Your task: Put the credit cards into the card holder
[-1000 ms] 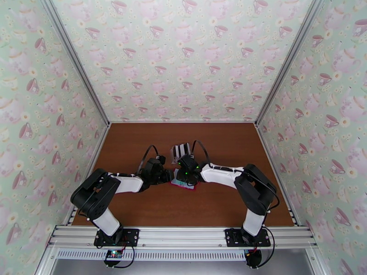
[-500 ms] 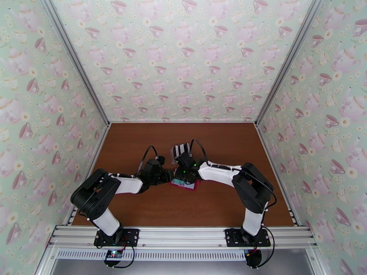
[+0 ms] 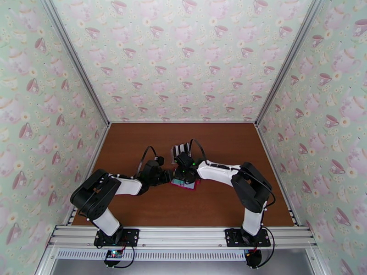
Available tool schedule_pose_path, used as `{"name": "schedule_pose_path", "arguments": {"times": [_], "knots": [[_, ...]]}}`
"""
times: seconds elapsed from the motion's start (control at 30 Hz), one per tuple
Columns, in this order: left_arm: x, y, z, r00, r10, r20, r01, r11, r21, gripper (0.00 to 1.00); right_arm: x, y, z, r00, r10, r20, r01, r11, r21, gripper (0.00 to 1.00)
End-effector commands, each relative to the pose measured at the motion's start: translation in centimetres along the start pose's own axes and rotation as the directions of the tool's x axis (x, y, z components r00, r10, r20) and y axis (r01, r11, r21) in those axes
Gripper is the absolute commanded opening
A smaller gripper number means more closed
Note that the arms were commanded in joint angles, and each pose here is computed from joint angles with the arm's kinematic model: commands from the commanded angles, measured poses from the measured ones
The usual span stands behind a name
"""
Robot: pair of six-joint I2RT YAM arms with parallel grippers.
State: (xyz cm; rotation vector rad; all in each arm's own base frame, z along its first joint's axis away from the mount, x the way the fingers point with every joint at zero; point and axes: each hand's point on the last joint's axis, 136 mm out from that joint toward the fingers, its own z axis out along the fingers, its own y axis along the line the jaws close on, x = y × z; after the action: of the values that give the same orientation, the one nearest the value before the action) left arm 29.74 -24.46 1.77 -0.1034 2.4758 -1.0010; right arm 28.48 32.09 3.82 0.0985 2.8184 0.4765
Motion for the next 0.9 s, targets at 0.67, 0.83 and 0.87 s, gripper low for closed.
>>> {"name": "schedule_pose_path", "arguments": {"times": [0.67,0.83,0.87], "knots": [[12.4,7.1,-2.6,0.906,-0.257,-0.337,0.164,0.945,-0.281,0.23,3.5,4.5,1.4,0.997,0.023,-0.073,-0.035,0.985,-0.169,0.47],[12.0,7.1,-2.9,0.911,-0.258,-0.322,0.168,0.945,-0.281,0.2,3.1,4.6,1.0,0.997,0.04,-0.065,-0.052,0.979,-0.195,0.47],[12.0,7.0,-2.9,0.911,-0.256,-0.323,0.166,0.945,-0.28,0.2,3.1,4.7,1.0,0.997,0.04,-0.062,-0.052,0.978,-0.201,0.47]]}}
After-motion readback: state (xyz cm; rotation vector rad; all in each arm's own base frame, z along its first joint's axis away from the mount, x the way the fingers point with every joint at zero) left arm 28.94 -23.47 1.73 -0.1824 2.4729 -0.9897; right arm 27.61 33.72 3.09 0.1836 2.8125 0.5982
